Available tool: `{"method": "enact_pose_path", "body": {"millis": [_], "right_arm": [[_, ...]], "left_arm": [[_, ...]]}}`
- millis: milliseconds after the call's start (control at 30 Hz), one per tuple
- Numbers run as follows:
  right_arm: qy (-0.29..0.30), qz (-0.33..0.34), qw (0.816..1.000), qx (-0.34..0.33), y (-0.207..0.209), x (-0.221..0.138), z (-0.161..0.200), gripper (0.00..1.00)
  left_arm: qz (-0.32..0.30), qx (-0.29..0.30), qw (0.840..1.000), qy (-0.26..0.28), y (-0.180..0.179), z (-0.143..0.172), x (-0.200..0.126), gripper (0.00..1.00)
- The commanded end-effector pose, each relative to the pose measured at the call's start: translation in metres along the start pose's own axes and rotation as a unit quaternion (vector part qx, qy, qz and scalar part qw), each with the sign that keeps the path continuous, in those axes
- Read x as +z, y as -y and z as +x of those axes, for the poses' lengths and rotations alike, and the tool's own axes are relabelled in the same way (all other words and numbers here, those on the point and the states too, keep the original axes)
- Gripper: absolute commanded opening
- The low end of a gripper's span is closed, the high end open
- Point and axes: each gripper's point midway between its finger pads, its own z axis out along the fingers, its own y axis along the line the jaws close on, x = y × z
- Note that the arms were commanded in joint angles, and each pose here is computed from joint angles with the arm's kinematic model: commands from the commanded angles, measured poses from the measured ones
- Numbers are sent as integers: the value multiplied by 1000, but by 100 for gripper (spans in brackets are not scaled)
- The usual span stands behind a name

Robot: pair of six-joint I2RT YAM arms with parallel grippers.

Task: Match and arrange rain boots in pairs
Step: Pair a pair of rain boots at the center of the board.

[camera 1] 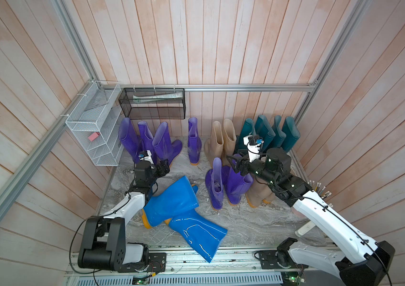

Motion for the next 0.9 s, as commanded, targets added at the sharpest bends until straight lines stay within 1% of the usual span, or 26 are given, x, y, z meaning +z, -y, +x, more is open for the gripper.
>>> {"method": "enact_pose_path", "body": {"millis": [0,100,167,200,267,333,433,567,633,667,867], "right_arm": [[0,-4,1000,2,0,1,4,71],[0,-2,1000,2,1,0,5,71],[-2,2,1000,2,2,-1,6,71],[-2,4,1000,1,3,-1,6,71],[-1,6,1000,0,4,-1,6,71],[-1,8,1000,0,4,-1,6,71],[1,9,1000,0,5,-2,4,71],[0,12,1000,0,6,-1,4,71],[1,11,1000,0,5,-2,3,71],[1,12,1000,0,6,-1,3,71],[0,16,1000,-2,7,-3,3,71]], "left_arm": [[63,25,997,27,23,-21,13,76],[57,27,997,32,19,-24,24,73],[66,25,997,31,20,-26,30,67],[77,22,996,31,24,-27,32,63],[103,10,994,25,33,-28,37,57],[119,5,993,22,40,-30,41,43],[135,-2,991,21,47,-33,44,25],[151,0,988,21,60,-34,46,14],[157,5,987,21,66,-35,49,1],[157,6,987,19,68,-34,51,0],[169,7,985,16,79,-34,60,0]]}}
